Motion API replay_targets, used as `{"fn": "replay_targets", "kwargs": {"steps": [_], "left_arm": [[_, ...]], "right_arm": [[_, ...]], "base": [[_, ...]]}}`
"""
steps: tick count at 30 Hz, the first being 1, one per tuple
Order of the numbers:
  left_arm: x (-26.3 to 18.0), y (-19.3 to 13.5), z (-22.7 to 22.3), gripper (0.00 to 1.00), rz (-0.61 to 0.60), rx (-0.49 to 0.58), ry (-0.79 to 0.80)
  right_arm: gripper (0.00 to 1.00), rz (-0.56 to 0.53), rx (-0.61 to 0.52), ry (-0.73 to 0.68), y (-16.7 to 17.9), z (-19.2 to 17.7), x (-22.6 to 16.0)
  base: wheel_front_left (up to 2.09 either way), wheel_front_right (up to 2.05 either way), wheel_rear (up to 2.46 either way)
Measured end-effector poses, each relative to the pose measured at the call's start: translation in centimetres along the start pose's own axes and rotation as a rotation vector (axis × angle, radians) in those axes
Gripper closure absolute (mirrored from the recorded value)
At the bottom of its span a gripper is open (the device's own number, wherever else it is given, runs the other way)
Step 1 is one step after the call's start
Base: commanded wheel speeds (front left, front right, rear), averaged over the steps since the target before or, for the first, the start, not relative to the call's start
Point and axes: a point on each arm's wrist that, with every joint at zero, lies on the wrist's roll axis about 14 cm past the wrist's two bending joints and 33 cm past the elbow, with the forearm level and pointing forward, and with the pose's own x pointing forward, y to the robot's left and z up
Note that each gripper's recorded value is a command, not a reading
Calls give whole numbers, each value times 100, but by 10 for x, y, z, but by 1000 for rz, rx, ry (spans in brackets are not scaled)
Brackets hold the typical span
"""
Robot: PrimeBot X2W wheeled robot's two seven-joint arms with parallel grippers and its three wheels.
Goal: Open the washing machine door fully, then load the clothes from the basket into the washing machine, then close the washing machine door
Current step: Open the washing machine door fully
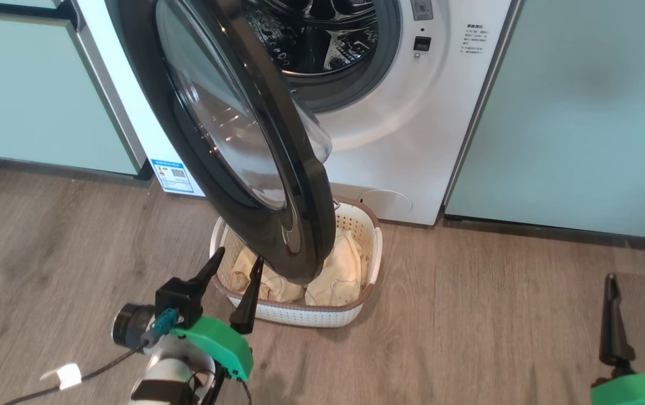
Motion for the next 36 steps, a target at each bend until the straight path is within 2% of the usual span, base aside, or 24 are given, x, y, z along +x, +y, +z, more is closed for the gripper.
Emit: {"fn": "replay_targets", "kwargs": {"steps": [7,30,31,32,33,34,35,36], "left_arm": [[0,3,1,0,10,-1,-3],[4,6,-7,0,18,-6,22],[4,6,-8,11,18,-6,25],[4,6,-9,49,17,-6,27],[5,6,-10,66,16,-6,28],[6,6,-10,89,15,-6,31],[8,6,-10,100,14,-6,30],[10,5,-8,100,12,-5,25]], "right_arm": [[0,-5,-37,5,1,0,-10],[0,-16,-30,13,1,-3,-11],[0,-16,-30,12,1,-3,-11],[0,-17,-29,13,0,-3,-11],[0,-19,-25,13,0,-3,-11],[0,-20,-25,14,0,-4,-11],[0,-21,-25,14,-1,-4,-12],[0,-22,-25,15,-1,-4,-12]], "base": [[0,0,0],[0,0,0],[0,0,0],[0,0,0],[0,0,0],[0,0,0],[0,0,0],[0,0,0]]}}
